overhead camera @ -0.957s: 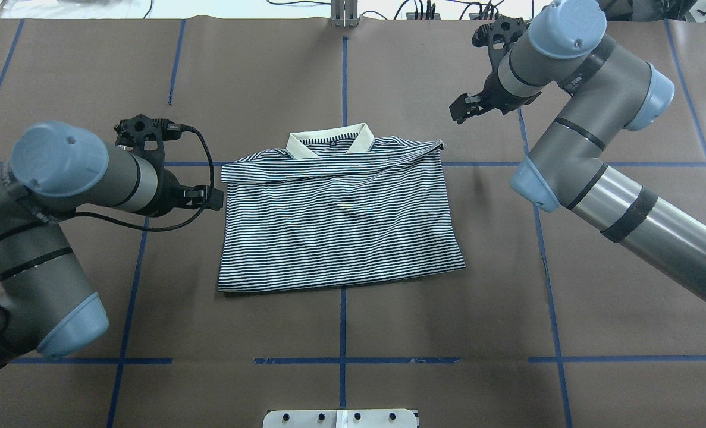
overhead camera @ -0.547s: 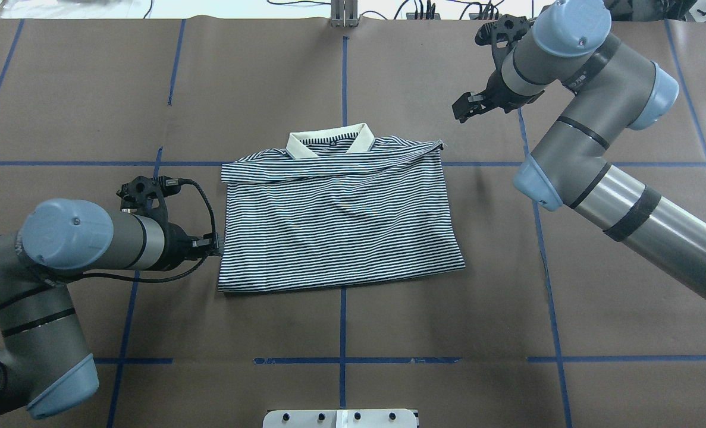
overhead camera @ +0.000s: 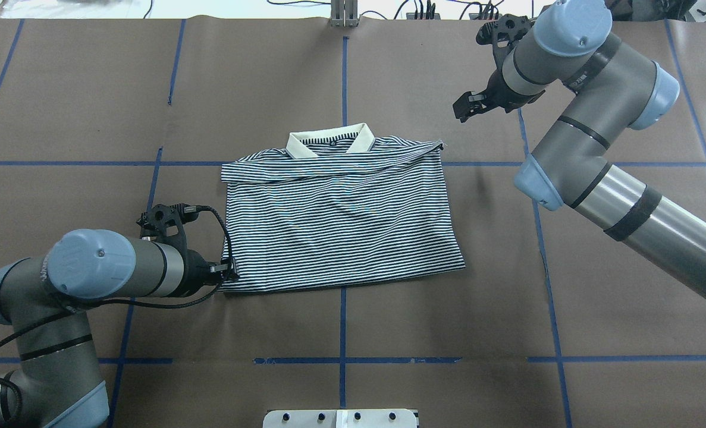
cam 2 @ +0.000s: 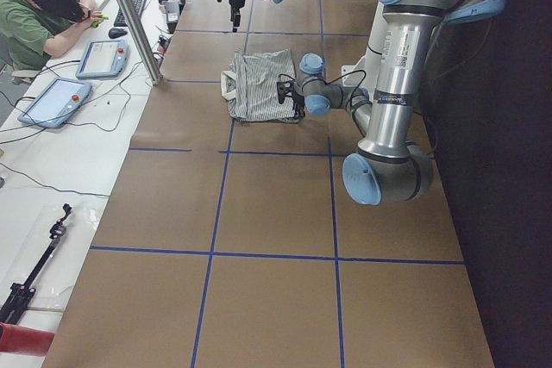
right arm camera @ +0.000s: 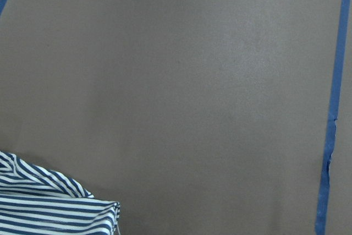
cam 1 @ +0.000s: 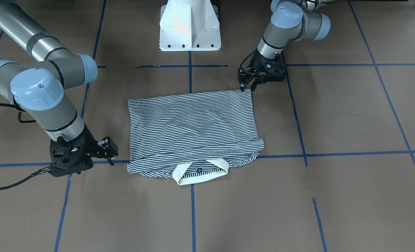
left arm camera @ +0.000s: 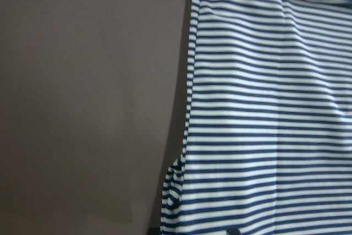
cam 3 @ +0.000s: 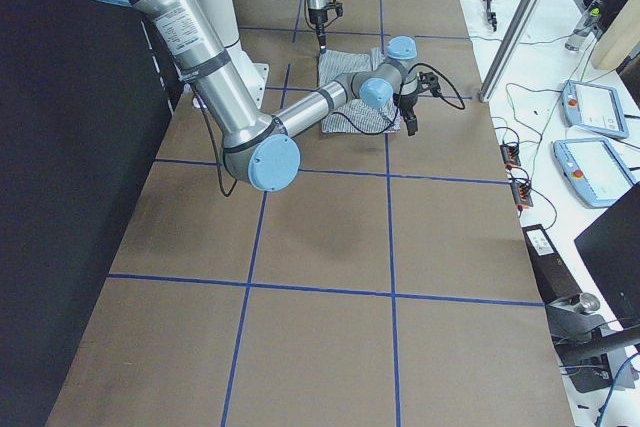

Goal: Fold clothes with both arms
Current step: 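Raise the right gripper away while the left gripper moves to the folded shirt's side edge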

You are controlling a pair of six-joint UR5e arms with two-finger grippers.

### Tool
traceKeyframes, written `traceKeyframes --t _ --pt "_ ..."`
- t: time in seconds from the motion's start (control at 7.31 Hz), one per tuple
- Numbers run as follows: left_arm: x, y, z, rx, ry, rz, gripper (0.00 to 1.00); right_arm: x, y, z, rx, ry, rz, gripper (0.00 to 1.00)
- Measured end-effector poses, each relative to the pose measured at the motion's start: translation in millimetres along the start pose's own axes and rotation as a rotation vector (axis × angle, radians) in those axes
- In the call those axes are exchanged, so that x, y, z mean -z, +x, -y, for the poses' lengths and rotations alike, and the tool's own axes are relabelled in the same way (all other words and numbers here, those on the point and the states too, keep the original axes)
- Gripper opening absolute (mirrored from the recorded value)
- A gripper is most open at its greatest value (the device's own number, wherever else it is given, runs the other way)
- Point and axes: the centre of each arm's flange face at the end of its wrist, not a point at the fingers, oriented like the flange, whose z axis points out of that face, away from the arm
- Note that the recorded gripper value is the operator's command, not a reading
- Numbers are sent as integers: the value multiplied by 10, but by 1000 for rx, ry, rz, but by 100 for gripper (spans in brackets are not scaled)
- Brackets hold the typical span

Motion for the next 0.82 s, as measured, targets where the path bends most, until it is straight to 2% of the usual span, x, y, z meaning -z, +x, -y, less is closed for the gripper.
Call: traceKeyframes --t 0.82 --pt "-105 -64 -40 -8 -5 28 49 -4 7 1 -2 0 -2 100"
